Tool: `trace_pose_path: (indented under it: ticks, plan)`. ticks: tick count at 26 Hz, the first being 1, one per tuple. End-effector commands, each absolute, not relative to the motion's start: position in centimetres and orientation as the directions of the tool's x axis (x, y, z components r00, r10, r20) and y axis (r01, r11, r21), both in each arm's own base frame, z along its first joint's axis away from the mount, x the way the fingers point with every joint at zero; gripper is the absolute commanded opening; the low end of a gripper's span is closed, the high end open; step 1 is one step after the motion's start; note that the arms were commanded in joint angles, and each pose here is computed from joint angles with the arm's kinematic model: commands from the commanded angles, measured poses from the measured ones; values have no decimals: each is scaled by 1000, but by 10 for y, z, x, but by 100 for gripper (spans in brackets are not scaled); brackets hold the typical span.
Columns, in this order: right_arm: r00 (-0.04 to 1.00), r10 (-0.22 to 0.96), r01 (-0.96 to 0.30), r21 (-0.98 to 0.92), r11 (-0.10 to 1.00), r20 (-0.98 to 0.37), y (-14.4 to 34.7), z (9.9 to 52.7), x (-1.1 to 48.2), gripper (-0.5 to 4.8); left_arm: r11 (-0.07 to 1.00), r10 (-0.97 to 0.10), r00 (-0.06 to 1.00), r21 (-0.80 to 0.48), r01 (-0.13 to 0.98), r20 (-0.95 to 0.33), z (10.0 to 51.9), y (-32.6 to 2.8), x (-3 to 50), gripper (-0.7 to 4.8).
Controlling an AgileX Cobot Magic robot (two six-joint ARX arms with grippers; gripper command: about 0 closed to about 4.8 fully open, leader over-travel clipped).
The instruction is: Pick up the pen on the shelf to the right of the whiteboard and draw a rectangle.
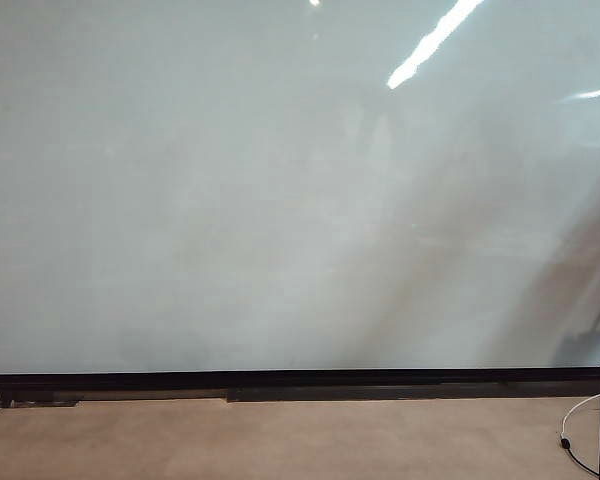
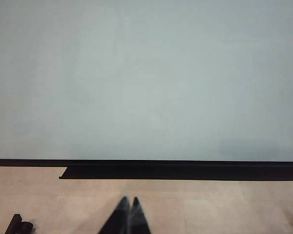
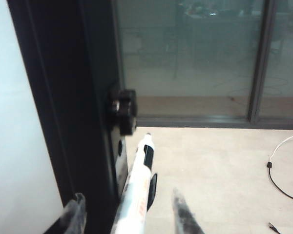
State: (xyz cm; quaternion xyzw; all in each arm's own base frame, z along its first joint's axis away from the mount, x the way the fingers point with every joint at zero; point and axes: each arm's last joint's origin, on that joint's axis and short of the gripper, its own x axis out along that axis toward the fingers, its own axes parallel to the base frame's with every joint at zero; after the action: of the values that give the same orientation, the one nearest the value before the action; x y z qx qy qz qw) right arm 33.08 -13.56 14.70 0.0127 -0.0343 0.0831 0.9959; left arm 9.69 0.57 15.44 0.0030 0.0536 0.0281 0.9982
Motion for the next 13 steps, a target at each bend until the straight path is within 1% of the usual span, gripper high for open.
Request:
trace_pose_path:
  ticks: [1,5,6,7,13]
  plan:
    - [983,172,-174,26,984,71,-136,149,332,229,998,57,994,10,-57,-93,156,6,97,-4]
    - [982,175,-177,28,984,67,-136,149,332,225,998,57,994,10,-57,-93,156,6,97,-4]
    - [982,175,-177,28,984,66,-136,149,332,208,998,57,994,10,-57,-93,156,6,97,-5]
    - [982,175,-177,28,984,66,-136,149,332,201,998,57,994,10,-57,-93,156,6,97,-5]
    - [979,192,-195,29,980,62,-136,148,332,201,998,58,994,10,-57,-93,156,6,97,-4]
